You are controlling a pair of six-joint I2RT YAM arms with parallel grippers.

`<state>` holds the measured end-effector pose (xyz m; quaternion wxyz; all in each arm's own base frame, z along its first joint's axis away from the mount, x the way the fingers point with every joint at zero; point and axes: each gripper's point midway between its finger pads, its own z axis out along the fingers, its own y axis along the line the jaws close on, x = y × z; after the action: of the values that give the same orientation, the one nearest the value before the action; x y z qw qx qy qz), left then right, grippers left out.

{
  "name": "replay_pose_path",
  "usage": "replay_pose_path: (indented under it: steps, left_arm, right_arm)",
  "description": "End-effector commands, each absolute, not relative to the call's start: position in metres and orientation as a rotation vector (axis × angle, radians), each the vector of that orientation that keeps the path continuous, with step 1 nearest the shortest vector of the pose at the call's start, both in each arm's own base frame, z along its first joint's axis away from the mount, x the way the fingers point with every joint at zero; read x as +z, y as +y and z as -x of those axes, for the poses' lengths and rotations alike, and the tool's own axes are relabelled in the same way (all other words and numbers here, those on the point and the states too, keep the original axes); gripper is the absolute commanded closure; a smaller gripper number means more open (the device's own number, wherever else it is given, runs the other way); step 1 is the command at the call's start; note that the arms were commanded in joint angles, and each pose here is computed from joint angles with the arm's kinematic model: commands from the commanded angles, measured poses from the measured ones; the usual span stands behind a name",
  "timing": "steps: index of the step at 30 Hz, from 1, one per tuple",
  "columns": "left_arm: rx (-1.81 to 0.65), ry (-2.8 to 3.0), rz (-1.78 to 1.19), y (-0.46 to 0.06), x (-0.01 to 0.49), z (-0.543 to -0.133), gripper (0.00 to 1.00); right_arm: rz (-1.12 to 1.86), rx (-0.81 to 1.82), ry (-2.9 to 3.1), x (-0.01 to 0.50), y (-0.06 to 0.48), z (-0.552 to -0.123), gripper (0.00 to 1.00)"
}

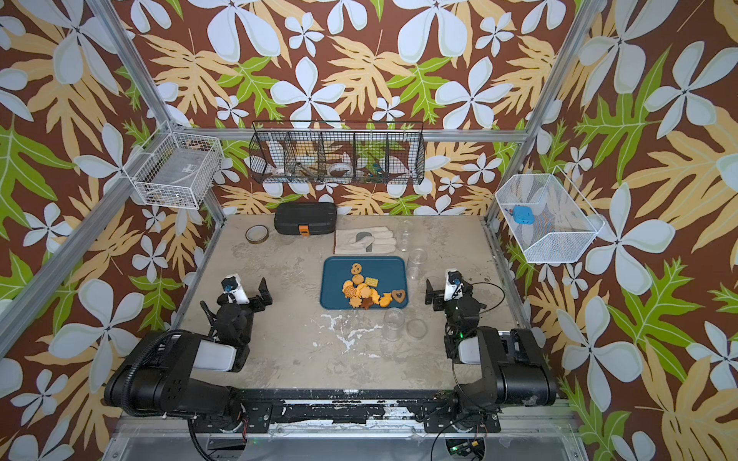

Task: Pour the cookies out of the jar
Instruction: Reset both arms

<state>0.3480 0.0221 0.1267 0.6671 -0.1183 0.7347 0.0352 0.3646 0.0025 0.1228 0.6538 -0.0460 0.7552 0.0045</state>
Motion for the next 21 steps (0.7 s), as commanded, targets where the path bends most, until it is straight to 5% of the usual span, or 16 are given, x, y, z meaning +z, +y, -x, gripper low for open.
replay_pose_path:
  steps: [1,21]
  left_arm:
    - [0.081,1.618,0.263,0.0225,0.1363,-0.3487,0.00]
    - [0.080,1.616,0.263,0.0225,0.1368,-0.3488,0.00]
  right_arm:
    - [0.104,0.003,1.703,0.1259,0.0018,-0.3659,0.00]
    - [0.104,-0.005,1.706,0.1252,0.0023,-0.3662,0.00]
